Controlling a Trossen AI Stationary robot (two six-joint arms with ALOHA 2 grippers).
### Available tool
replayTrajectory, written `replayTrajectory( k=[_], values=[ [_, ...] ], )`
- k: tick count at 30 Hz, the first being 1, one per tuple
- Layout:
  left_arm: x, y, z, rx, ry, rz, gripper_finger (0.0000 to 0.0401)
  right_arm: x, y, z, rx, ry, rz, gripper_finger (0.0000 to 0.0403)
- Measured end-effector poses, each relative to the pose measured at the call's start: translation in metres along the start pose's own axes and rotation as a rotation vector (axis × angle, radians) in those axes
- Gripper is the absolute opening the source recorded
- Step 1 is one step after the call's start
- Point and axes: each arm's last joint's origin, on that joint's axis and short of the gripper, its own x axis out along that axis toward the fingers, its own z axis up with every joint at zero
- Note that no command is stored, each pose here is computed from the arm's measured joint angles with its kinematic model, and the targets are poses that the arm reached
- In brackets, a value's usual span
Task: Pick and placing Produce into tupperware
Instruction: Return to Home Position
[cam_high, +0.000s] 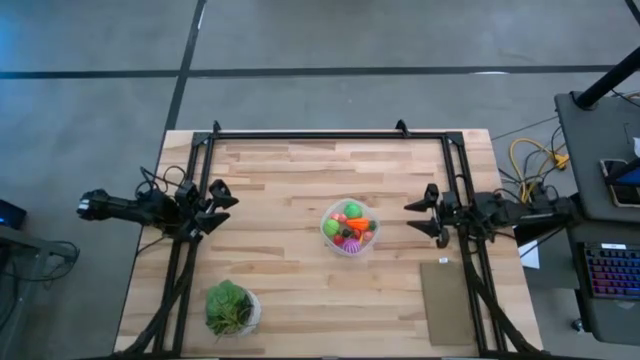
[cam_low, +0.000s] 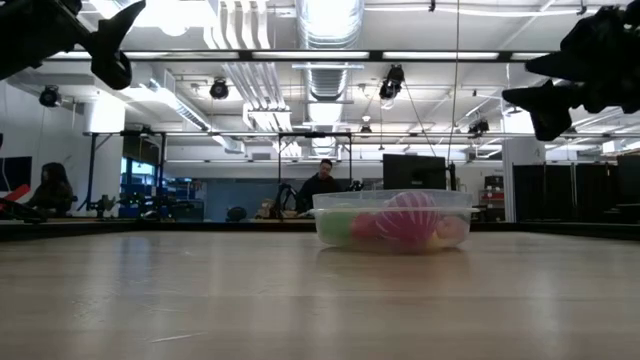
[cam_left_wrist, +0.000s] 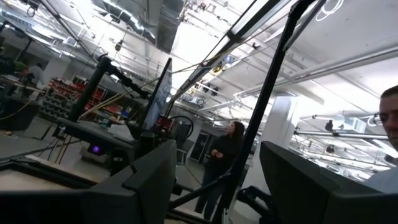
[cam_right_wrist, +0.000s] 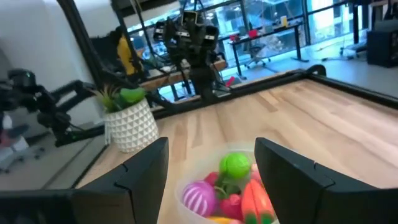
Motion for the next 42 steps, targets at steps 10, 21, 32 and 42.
replayTrajectory(
  k=[10, 21, 32, 42],
  values=[
    [0.0009, 0.0007, -0.0022, 0.003, 0.018, 0.005, 0.0219, 0.0046, -0.0088, -0.0041, -0.199, 0.066, -0.071, 0.0231],
    [0.0009, 0.0007, -0.0021, 0.003, 0.016, 0.004, 0.0219, 0.0079, -0.0102, -0.0091, -0.046, 0.120, -0.091, 0.0231],
    [0.0008, 0.0007, -0.0023, 0.003, 0.017, 0.004, 0.0219, 0.0082, -0.0103, -0.0097, -0.030, 0.125, -0.093, 0.0231],
    [0.0008, 0.0007, -0.0022, 0.003, 0.016, 0.004, 0.0219, 0.0082, -0.0103, -0.0097, -0.030, 0.126, -0.094, 0.0231]
  ],
)
